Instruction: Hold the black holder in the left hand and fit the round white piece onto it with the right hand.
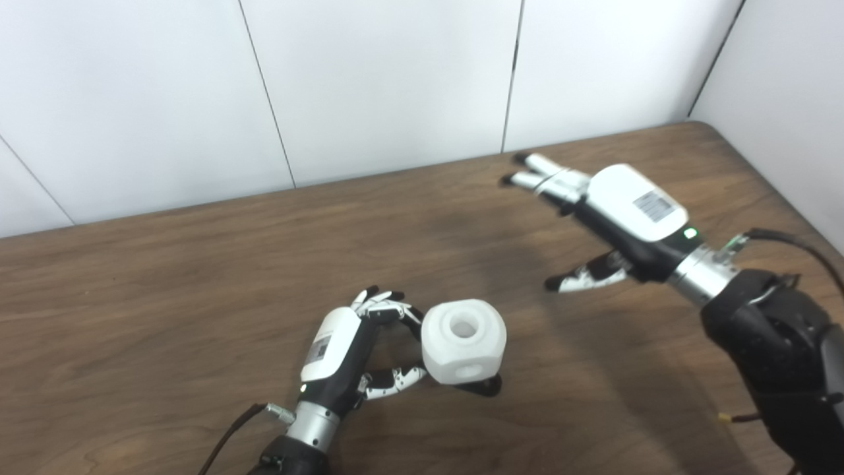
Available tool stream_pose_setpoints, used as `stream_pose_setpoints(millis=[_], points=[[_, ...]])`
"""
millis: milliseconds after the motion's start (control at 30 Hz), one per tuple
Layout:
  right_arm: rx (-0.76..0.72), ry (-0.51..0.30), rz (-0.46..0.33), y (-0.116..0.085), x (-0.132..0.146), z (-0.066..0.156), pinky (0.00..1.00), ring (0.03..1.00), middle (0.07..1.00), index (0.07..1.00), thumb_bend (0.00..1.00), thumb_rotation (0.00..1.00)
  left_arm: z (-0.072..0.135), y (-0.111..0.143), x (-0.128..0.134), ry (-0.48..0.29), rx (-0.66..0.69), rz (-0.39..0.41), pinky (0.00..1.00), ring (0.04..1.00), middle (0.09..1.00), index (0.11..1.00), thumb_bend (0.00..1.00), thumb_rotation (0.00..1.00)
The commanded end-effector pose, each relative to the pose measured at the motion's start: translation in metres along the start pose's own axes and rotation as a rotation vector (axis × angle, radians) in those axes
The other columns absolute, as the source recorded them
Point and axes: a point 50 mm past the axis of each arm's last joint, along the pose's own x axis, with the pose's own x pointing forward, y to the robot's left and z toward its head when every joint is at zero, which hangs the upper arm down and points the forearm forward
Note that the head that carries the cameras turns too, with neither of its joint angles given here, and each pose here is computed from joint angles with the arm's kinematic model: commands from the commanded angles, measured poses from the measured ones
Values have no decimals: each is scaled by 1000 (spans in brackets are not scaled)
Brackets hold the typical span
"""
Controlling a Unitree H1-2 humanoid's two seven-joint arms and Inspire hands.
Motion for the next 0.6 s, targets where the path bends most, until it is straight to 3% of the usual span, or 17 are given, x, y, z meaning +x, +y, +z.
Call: stream_pose_setpoints(millis=[0,267,300,367,400,500,567], points=[[-33,10,-61,-17,4,-7,459,852,984,905,449,0,-12,5,-9,9,20,1,973,859,697,483,523,57],[-12,38,-74,0,-3,-11,445,866,964,908,425,0,-16,10,-12,14,24,8,977,857,697,483,523,56],[-11,38,-79,2,-3,-10,571,872,948,908,420,0,-17,11,-12,14,24,10,976,858,698,483,523,56],[27,52,-104,10,-3,-11,691,877,931,909,394,0,-19,14,-13,20,26,16,974,859,698,484,523,55],[52,63,-117,14,-3,-11,728,873,917,910,341,316,-20,15,-13,23,27,20,968,856,699,484,523,56],[232,131,-217,27,-4,-9,715,836,874,875,323,664,-24,19,-15,40,22,37,973,859,702,484,523,57],[323,172,-261,35,-3,-7,701,814,854,854,321,812,-28,22,-16,48,24,46,979,863,705,484,523,57]])
